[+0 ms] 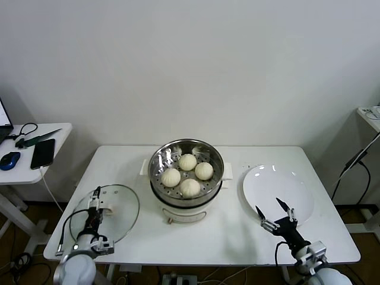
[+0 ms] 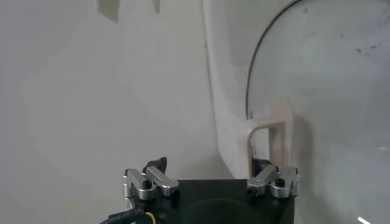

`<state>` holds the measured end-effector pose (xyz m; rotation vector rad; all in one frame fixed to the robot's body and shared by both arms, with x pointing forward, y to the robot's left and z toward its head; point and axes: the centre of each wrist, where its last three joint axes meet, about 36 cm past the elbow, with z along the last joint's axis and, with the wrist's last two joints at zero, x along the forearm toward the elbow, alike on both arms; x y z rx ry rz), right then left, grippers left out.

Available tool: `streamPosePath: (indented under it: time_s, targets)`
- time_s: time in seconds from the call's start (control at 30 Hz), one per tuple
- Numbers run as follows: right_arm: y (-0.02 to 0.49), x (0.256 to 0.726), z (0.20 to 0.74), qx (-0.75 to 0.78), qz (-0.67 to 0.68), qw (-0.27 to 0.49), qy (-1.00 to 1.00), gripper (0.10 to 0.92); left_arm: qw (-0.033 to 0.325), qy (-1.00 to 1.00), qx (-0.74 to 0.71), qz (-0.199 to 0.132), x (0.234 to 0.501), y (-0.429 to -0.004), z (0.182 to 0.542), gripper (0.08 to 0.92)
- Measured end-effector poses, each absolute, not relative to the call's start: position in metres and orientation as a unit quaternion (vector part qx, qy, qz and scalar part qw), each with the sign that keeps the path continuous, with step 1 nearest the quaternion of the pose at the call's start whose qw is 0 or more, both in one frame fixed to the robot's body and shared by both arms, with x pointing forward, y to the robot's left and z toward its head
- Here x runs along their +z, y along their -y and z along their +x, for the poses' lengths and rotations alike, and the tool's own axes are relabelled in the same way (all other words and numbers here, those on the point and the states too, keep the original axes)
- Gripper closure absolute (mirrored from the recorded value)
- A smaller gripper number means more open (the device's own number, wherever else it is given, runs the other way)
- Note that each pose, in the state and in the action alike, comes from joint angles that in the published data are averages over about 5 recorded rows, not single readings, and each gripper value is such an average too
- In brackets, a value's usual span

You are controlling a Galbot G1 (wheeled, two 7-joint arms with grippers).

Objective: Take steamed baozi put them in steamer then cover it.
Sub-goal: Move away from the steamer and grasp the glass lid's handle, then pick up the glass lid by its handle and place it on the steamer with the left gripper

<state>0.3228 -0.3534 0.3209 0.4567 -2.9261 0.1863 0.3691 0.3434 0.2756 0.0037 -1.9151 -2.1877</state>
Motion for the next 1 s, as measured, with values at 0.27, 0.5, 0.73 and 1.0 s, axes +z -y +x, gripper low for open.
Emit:
streamPosePath:
  time_s: [0.27, 0.5, 0.73, 1.0]
  targets:
    - [0.351, 0.316, 0.326, 0.068, 0.157, 0.086, 0.981, 0.200, 0.115, 0.668, -0.735, -0.005, 0.269, -0.345, 0.373, 0.432]
    - [0.349, 0.313, 0.328, 0.074, 0.159, 0.085, 0.981, 0.200, 0.109, 0.678, -0.727, -0.002, 0.270, -0.347, 0.377, 0.631]
    - [0.351, 0.311, 0.329, 0.078, 0.159, 0.087, 0.980, 0.200, 0.104, 0.684, -0.722, 0.003, 0.275, -0.349, 0.377, 0.823]
    - [0.356, 0.312, 0.331, 0.084, 0.158, 0.085, 0.980, 0.200, 0.095, 0.683, -0.723, 0.024, 0.296, -0.351, 0.371, 0.856]
